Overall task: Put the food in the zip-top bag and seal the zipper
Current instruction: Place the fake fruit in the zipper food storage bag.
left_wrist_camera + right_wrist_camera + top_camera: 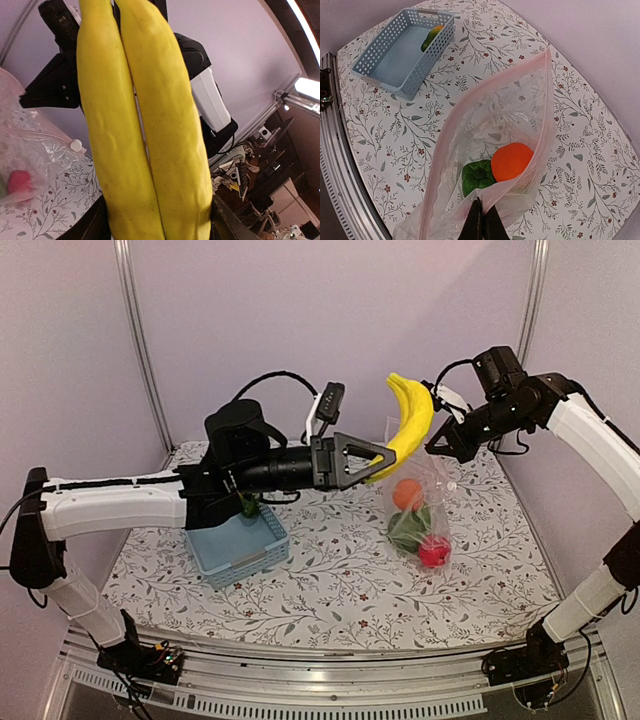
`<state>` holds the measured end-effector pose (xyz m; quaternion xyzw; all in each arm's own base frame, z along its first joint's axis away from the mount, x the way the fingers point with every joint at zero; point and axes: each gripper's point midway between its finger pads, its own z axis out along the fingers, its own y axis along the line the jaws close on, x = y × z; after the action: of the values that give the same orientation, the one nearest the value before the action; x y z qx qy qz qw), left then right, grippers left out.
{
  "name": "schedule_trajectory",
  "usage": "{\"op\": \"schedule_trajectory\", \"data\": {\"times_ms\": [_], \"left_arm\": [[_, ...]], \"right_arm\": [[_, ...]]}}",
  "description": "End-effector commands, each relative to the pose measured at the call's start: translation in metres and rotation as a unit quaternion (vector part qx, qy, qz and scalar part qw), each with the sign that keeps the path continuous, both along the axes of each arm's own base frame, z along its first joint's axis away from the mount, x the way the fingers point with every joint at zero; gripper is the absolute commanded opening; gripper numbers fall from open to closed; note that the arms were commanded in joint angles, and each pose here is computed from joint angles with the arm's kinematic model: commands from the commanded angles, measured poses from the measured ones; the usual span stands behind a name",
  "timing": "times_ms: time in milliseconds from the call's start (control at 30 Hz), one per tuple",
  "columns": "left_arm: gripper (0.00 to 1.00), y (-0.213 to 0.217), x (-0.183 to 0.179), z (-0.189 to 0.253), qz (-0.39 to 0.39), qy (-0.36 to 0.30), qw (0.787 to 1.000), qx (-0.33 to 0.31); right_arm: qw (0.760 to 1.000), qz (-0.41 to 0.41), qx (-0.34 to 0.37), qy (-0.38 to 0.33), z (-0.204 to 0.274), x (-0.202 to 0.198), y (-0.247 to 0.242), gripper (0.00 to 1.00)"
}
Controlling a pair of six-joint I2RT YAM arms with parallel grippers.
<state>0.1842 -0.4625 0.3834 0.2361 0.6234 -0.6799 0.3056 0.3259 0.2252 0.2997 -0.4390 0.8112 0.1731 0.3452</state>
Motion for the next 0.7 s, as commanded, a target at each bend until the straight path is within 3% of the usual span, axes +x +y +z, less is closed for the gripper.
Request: {"op": "schedule_trajectory", "data": {"times_ms": [0,367,667], "left_arm": [[0.30,-0.018,-0.023,0.021,-0.088,0.041,0.991,-0.087],[0.26,-0.037,-0.002,-0.017,-0.135,0.234,0.947,-0.174],[0.23,-0.049,0.024,-0.052,-0.136,0.336,0.910,-0.202]], "right_arm": [[1.000,-0.016,-0.015,-0.011,0.003,0.006,-0.003,0.00],[0.997,-0.047,-0.018,-0.061,0.022,0.011,-0.015,0.00],[0.991,-0.048,-0.003,-0.121,0.053,0.008,-0.020,0.00]]}}
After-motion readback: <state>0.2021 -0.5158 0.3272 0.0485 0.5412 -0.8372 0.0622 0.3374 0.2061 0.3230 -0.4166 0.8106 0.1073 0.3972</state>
